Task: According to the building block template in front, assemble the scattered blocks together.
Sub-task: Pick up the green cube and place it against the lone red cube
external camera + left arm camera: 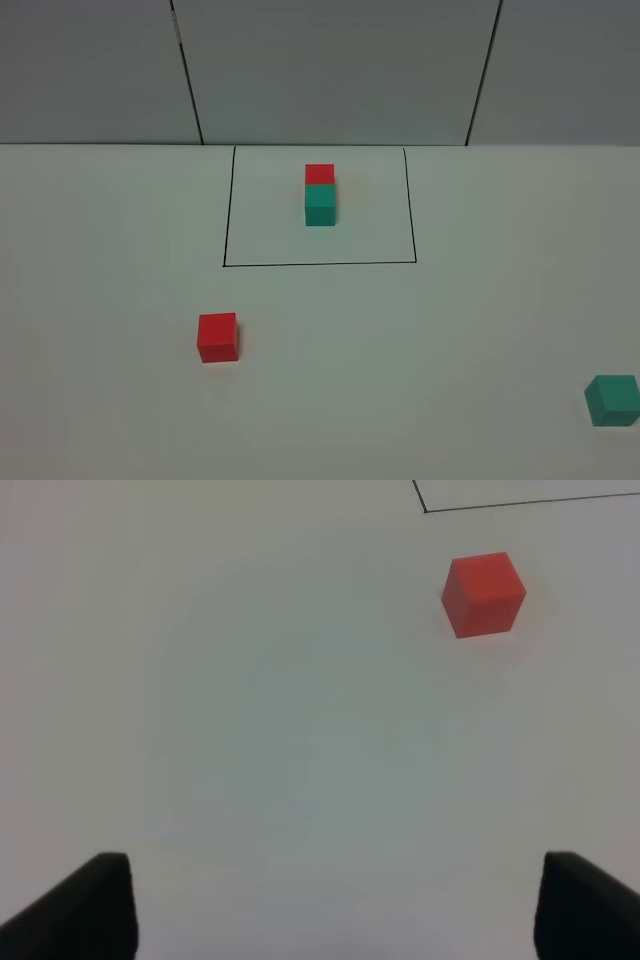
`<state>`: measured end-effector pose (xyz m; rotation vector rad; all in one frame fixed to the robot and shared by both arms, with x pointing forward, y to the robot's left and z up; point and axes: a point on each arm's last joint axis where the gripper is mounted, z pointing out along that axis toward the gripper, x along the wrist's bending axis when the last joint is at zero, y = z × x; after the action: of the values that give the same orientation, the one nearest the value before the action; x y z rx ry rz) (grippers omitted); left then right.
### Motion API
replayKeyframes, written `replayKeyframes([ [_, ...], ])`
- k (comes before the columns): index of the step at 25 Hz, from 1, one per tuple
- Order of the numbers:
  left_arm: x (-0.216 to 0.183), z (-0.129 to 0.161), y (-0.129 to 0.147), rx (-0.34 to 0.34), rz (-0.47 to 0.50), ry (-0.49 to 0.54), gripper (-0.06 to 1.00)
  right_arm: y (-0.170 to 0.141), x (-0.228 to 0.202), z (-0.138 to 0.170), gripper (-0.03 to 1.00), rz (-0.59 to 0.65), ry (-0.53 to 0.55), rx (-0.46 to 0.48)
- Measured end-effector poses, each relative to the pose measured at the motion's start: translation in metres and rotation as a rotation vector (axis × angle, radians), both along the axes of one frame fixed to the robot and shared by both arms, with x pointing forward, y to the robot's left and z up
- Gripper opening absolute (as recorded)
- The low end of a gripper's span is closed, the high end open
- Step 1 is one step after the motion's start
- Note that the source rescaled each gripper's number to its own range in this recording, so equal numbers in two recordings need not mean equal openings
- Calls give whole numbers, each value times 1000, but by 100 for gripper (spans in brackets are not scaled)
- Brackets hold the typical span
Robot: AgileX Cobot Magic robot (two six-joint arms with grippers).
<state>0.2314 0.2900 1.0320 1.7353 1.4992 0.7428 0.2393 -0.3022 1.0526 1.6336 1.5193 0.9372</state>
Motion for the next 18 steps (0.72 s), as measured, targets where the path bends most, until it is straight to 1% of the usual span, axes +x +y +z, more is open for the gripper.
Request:
replayKeyframes([
  [18,0,0,0,0,0,3,78,0,0,0,39,-2,0,-3],
])
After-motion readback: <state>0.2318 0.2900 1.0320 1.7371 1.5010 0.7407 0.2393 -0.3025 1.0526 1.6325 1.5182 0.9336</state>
